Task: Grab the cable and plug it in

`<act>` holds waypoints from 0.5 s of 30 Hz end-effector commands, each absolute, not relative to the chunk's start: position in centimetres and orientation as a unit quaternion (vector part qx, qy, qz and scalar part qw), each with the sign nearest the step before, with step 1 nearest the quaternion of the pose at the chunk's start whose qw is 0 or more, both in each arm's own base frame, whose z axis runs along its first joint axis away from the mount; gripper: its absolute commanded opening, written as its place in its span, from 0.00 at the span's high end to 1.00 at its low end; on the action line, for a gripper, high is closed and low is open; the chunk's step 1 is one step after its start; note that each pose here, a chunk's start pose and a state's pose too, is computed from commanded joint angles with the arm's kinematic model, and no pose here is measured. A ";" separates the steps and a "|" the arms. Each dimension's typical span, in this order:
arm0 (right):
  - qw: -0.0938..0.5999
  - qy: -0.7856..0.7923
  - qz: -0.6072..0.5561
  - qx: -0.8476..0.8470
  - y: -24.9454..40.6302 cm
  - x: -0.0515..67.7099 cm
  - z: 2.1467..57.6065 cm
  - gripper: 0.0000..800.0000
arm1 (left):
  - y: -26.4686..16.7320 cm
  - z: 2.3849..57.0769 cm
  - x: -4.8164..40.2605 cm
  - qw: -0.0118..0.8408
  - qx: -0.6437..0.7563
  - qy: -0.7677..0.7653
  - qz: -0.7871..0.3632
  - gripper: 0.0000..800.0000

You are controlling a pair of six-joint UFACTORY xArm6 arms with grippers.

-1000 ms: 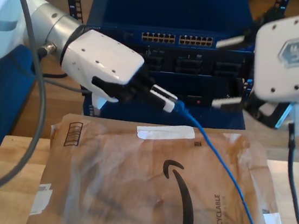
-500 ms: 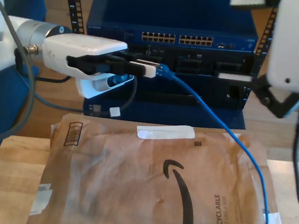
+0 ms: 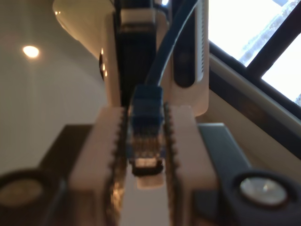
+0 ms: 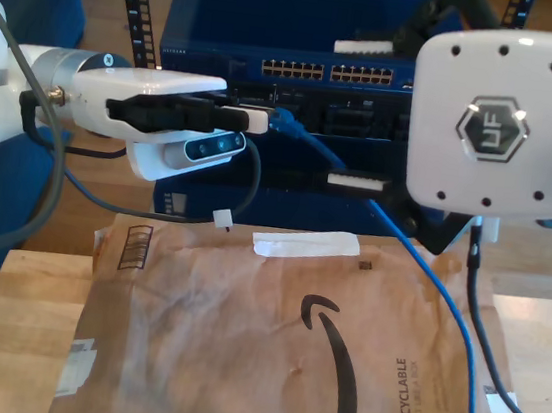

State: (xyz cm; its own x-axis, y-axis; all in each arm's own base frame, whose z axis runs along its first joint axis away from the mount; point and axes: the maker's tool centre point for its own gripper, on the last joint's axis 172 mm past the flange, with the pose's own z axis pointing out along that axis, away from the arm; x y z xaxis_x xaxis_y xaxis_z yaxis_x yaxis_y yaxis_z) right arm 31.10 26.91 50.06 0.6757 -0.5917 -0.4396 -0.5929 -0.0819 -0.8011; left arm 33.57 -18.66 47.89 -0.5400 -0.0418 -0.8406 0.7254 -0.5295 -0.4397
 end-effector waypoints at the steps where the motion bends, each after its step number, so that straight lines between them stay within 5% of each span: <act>1: 0.543 0.399 0.005 -0.738 27.4 30.9 49.8 0.01 | -18.6 48.1 33.7 0.253 0.407 0.415 -0.774 0.99; 15: 0.544 0.396 0.003 -0.740 29.2 31.4 48.4 0.03 | -18.1 47.8 33.9 0.250 0.377 0.413 -0.791 0.99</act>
